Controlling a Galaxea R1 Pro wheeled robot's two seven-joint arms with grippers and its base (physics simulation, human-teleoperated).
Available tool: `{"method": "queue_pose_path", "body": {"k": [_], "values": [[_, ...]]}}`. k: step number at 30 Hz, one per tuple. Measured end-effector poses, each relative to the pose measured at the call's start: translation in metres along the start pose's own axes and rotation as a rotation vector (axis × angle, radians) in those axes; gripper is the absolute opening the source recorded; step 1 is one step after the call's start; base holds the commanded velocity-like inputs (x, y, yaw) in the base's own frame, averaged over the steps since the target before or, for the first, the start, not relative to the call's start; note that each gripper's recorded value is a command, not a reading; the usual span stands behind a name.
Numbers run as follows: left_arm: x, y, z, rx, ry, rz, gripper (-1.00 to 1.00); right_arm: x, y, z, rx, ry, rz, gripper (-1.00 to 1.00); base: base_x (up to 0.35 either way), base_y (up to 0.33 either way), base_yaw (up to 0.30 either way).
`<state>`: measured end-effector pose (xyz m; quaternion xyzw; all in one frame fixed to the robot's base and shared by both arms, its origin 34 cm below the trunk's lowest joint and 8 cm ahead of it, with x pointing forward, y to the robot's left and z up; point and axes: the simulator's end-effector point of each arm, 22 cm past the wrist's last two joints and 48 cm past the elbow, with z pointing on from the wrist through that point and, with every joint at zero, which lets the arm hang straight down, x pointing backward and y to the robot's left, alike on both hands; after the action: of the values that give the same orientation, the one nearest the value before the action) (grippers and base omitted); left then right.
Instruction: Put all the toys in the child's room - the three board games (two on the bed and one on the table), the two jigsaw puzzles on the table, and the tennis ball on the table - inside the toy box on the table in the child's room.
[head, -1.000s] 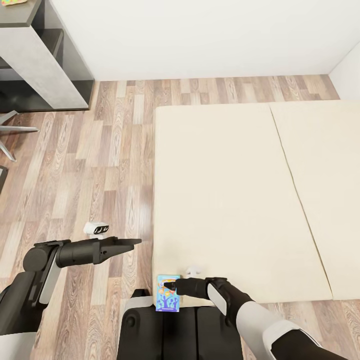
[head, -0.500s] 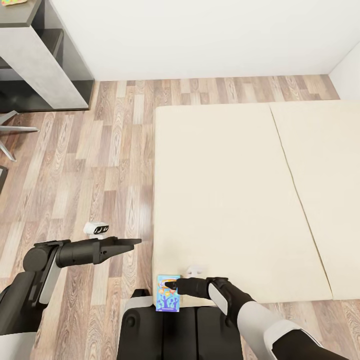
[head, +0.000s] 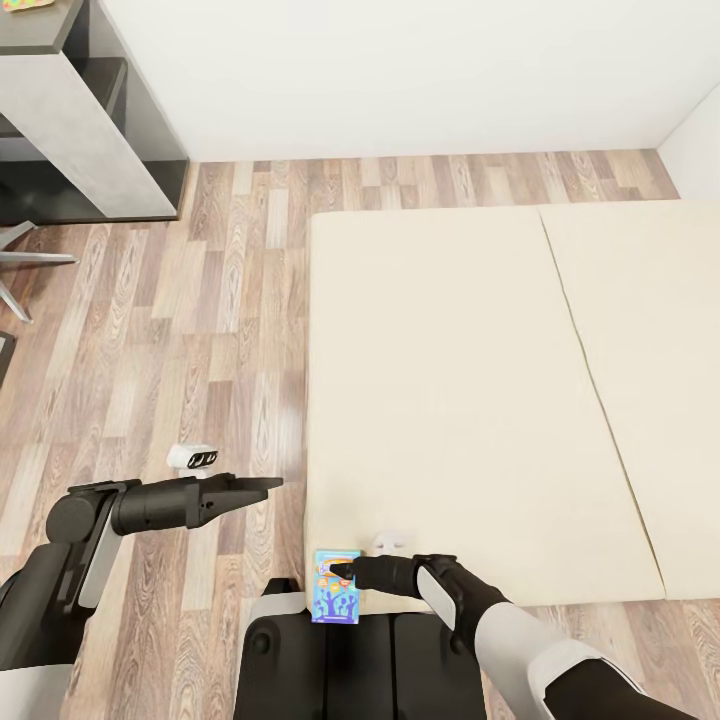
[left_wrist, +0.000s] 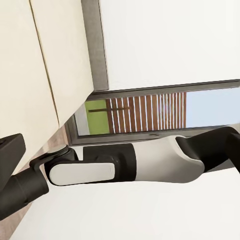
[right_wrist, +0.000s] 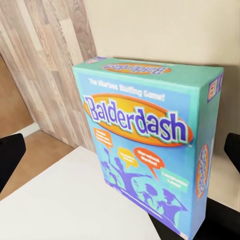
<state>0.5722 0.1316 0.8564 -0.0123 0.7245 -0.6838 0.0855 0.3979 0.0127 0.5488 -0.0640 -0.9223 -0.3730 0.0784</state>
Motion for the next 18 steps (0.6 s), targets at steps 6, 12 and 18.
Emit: {"method": "queue_pose_path", "body": {"k": [6, 12, 18], "values": [[0.0, 0.0, 0.0, 0.0, 0.0, 0.0, 1.0, -0.0001, 0.0005, 0.0002, -0.001, 0.0, 0.0, 1.0, 0.0, 0.0, 0.0], [0.0001, 0.0, 0.0001, 0.0, 0.0, 0.0, 1.0, -0.0001, 0.0004, 0.0002, -0.001, 0.0, -0.001, 1.0, 0.0, 0.0, 0.0], [0.0, 0.0, 0.0, 0.0, 0.0, 0.0, 1.0, -0.0003, 0.0007, 0.0003, -0.001, -0.001, -0.001, 1.0, 0.0, 0.0, 0.0]]}}
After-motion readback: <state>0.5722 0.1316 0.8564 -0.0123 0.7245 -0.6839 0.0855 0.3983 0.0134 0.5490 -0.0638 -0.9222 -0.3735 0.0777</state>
